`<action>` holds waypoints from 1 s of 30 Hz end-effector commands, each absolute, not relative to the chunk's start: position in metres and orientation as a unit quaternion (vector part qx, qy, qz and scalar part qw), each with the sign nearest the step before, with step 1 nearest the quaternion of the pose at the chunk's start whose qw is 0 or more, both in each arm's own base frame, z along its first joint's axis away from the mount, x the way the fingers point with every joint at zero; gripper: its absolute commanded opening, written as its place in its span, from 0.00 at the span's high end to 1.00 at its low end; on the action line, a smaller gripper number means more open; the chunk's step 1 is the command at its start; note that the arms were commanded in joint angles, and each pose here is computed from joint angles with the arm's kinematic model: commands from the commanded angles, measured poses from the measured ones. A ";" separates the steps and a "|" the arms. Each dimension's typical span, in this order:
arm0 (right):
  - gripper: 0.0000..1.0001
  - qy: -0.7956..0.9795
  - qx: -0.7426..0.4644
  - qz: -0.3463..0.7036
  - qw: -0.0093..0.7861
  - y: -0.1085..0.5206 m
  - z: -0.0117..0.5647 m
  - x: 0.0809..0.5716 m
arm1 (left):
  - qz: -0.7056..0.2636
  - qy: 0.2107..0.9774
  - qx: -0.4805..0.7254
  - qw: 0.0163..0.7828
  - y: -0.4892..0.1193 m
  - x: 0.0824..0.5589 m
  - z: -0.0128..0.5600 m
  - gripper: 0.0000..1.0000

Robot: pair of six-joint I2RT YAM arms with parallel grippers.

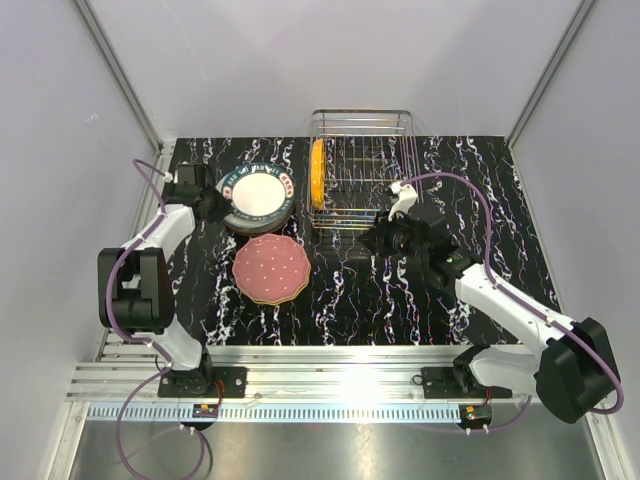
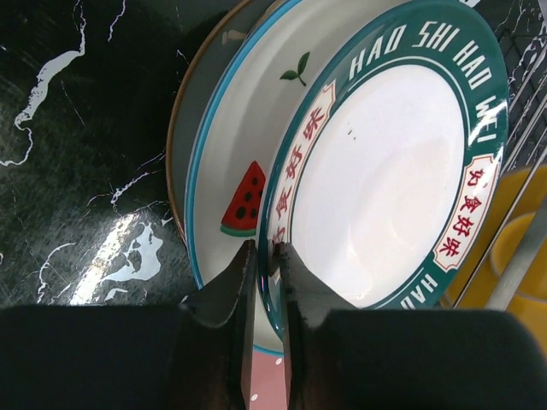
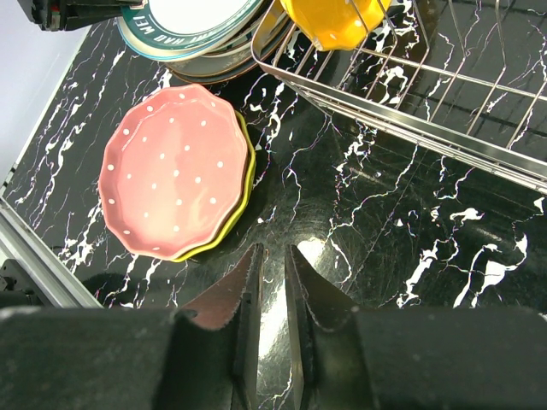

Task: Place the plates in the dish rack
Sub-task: Grab a plate with the left arm

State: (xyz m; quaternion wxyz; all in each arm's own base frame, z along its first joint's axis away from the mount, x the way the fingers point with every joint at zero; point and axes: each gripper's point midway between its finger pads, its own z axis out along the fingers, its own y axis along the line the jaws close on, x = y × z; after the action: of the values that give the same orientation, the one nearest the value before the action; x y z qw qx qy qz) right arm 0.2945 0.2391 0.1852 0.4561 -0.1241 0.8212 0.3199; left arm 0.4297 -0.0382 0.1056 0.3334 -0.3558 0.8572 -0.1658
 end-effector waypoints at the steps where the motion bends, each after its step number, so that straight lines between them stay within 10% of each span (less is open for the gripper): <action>1: 0.78 0.798 -0.126 0.326 0.491 0.241 0.212 0.301 | -0.157 0.846 -0.348 0.374 -0.031 0.437 0.134 1.00; 30: 0.50 0.682 -0.313 0.330 0.573 0.335 0.281 0.260 | -0.162 0.805 -0.307 0.481 -0.022 0.414 0.256 1.00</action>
State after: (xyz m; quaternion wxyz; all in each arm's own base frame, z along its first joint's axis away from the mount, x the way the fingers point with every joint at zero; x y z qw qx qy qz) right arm 0.2487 0.3203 0.2392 0.5039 -0.3015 0.7310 0.3476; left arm 0.4065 -0.0223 0.1863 0.4043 -0.3261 0.8432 -0.1385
